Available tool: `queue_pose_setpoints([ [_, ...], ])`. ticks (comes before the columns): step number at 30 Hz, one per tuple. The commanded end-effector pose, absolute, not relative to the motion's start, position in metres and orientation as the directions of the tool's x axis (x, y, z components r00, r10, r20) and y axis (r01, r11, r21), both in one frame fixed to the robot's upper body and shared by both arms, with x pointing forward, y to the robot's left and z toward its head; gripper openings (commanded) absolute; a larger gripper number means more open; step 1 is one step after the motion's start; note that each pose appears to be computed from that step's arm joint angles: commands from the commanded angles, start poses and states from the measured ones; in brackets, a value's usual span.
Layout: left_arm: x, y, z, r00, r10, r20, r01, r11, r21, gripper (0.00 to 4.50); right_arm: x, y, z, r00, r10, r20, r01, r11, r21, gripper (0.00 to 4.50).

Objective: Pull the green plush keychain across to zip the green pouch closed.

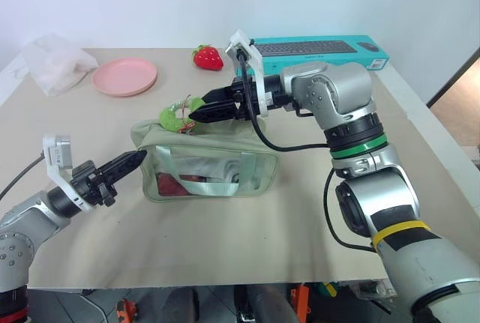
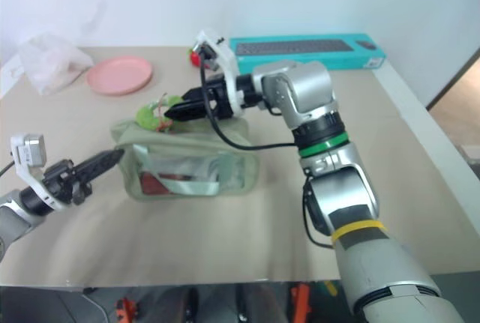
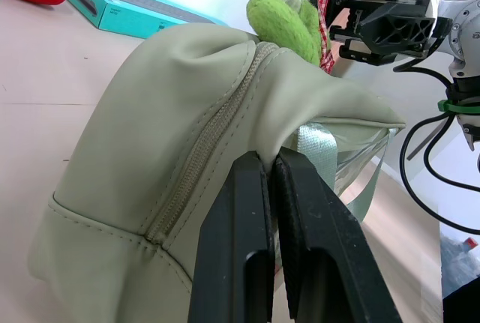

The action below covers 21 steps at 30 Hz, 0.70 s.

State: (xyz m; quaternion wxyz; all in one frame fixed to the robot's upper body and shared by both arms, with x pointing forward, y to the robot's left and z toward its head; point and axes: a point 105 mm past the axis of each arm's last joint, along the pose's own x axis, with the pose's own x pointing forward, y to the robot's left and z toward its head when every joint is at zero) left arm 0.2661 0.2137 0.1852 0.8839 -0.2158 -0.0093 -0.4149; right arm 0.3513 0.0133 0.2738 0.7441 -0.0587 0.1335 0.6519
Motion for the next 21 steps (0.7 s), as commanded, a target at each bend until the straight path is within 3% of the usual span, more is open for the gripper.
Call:
queue_pose_setpoints([
  [1, 0.263, 0.207, 0.186, 0.639, -0.745, 0.190, 0.751, 0.553, -0.361, 0.00, 0.341, 0.021, 0.282, 0.079, 0.965, -0.248, -0.996, 0.088, 0.025, 2.09],
  [7, 0.263, 0.205, 0.185, 0.637, -0.748, 0.187, 0.752, 0.549, -0.364, 0.00, 0.341, 0.020, 0.283, 0.083, 0.969, -0.231, -0.996, 0.086, 0.004, 0.01],
  [15, 0.264, 0.203, 0.185, 0.630, -0.753, 0.187, 0.757, 0.543, -0.364, 0.00, 0.343, 0.011, 0.290, 0.100, 0.971, -0.215, -0.995, 0.095, -0.033, 0.01],
  [21, 0.264, 0.201, 0.184, 0.622, -0.761, 0.182, 0.761, 0.534, -0.369, 0.00, 0.343, -0.026, 0.322, 0.129, 0.976, -0.174, -0.989, 0.114, -0.092, 0.01],
])
